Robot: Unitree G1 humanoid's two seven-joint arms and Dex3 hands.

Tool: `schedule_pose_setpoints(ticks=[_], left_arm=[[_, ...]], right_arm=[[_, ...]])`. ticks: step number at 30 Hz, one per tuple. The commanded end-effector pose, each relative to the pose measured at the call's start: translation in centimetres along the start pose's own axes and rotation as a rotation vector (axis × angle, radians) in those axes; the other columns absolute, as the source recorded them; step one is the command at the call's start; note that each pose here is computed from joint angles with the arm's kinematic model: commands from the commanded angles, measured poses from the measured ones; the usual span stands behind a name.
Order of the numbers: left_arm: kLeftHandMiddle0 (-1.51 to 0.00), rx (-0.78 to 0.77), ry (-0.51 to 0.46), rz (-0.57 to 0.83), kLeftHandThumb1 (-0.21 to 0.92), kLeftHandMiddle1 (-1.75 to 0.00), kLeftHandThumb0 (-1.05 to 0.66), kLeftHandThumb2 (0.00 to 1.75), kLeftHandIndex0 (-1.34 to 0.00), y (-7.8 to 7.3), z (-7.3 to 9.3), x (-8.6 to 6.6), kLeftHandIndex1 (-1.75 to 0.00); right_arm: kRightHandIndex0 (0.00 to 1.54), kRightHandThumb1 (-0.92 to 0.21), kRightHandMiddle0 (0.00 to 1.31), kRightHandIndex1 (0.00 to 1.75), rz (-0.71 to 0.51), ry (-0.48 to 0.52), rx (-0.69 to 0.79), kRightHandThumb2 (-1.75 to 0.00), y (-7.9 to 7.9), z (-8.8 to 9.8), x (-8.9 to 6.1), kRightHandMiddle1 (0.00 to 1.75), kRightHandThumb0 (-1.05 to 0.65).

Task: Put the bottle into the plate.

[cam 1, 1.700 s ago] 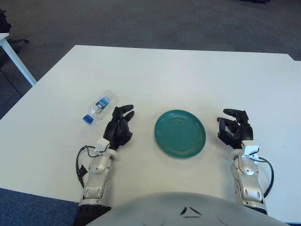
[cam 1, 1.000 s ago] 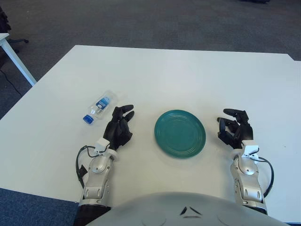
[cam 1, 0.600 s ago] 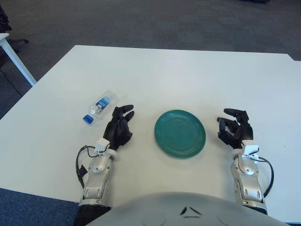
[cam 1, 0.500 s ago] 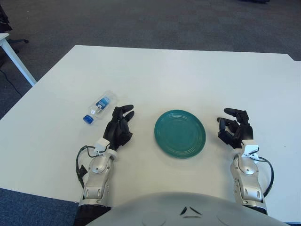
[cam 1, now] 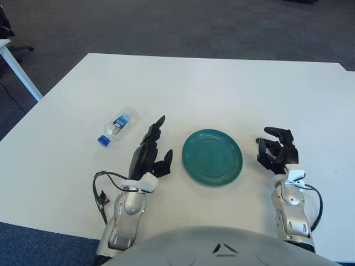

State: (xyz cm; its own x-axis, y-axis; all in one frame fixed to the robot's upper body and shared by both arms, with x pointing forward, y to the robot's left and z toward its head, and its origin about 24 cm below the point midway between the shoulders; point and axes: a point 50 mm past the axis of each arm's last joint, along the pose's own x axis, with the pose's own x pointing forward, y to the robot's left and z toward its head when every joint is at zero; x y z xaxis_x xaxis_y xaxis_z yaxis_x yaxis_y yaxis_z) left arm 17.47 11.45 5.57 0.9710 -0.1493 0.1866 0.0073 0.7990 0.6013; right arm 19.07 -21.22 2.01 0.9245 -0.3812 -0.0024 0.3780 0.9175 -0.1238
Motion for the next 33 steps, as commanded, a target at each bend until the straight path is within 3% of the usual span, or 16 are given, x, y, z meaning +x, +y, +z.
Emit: schedule_pose_setpoints(ticks=[1,15,27,33], left_arm=[[-0.1,0.173,-0.143,0.062,0.92,-0.03,-1.05,0.93,0.0,0.5,3.0,-0.3,-0.01],[-0.06,0.251,-0.194,0.089,0.92,0.0,-1.05,0.86,0.0,0.3,3.7,0.0,0.0],[-0.1,0.461,-0.263,0.237,0.92,-0.02,-1.05,0.97,-0.02,0.7,4.6,1.7,-0.02],[-0.11,0.503,-0.22,0.28,0.92,-0.02,-1.05,0.95,-0.04,0.7,4.6,2.6,-0.04]], right_arm=[[0.48,-0.63,0.14,1.0,-0.012,0.124,-0.023,-0.87,-0.4,-2.2,-0.7,1.3,-0.49],[0.44,-0.68,0.17,0.97,0.001,0.132,-0.034,-0.83,-0.1,-2.6,-0.4,1.29,-0.52],[0.43,-0.71,0.17,0.97,0.009,0.135,-0.044,-0.82,0.2,-3.1,-0.1,1.29,-0.52],[0.44,-0.72,0.17,0.97,0.009,0.14,-0.046,-0.81,0.2,-3.3,0.0,1.28,-0.52]])
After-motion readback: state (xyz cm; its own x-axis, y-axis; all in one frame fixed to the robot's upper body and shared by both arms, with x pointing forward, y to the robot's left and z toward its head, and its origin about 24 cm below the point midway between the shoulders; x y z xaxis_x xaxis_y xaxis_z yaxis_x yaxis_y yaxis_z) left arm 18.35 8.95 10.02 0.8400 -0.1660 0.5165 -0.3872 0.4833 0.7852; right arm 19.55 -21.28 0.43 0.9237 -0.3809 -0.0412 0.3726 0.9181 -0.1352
